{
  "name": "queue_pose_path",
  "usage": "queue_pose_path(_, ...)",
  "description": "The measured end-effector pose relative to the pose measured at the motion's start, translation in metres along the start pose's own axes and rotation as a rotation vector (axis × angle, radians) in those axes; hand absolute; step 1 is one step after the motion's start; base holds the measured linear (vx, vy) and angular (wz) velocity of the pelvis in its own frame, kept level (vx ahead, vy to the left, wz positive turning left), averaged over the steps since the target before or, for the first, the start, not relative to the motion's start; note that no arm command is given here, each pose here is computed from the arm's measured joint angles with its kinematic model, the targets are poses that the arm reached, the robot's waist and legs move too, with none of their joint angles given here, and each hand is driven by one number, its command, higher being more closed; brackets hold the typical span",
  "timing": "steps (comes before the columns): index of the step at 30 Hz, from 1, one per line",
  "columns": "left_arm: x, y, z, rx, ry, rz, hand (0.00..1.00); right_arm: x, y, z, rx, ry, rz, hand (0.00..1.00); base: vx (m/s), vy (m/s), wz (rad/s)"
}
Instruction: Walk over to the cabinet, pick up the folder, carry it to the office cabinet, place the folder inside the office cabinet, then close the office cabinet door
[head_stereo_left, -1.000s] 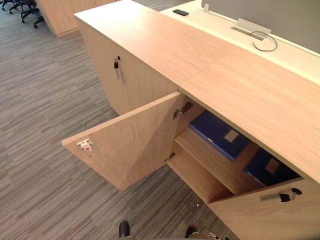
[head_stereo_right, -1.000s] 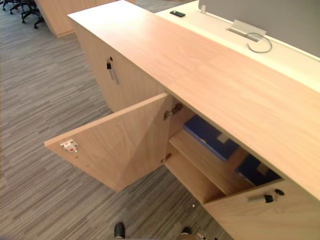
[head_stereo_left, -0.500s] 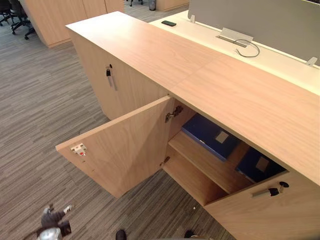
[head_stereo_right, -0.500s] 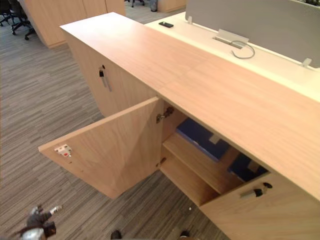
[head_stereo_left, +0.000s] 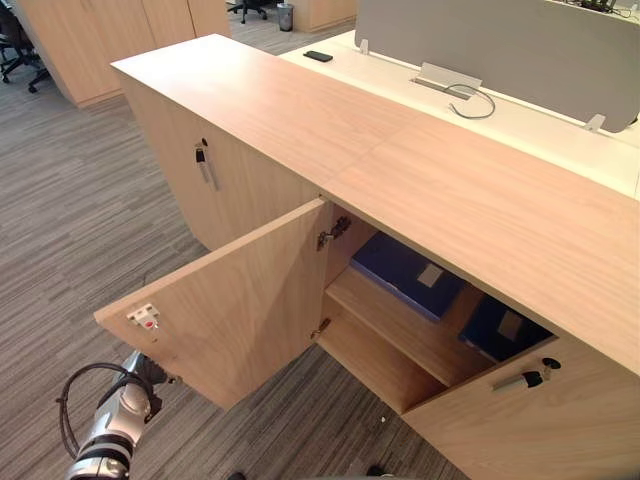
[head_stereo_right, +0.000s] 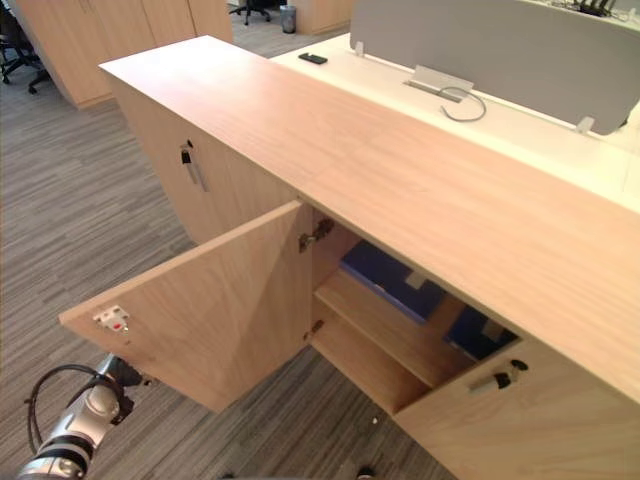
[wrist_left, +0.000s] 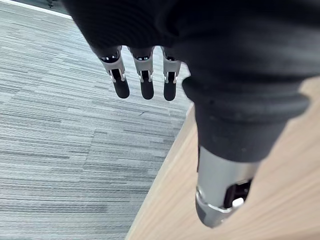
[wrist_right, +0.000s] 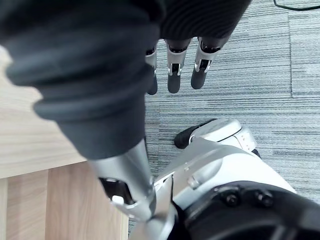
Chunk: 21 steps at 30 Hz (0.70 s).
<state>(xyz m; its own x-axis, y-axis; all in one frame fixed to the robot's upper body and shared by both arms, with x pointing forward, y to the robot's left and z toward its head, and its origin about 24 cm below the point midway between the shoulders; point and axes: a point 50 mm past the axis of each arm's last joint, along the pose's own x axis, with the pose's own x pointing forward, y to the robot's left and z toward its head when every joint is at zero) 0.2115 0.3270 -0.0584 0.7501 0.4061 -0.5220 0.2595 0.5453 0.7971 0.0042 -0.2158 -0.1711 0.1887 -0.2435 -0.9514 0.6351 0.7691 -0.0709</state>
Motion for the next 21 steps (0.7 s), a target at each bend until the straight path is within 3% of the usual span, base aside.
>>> queue_pose_path(8,-0.002,-0.020,0.002,0.113,0.004,-0.066,0.00,0.000,-0.002,-0.002,-0.003,0.006,-0.019,0.00,-0.04,0.004,0.00)
queue_pose_path(14,-0.019,-0.037,0.007,0.238,-0.112,-0.119,0.00,-0.001,-0.003,-0.007,0.000,0.017,-0.031,0.00,-0.04,0.014,0.04)
queue_pose_path(16,-0.034,-0.052,0.009,0.199,-0.165,-0.206,0.00,-0.002,-0.005,-0.009,0.004,0.020,-0.041,0.00,-0.01,0.005,0.02)
queue_pose_path(21,-0.091,-0.120,0.031,-0.021,-0.332,-0.613,0.00,-0.002,-0.006,-0.010,-0.018,0.026,-0.042,0.00,-0.03,0.004,-0.04)
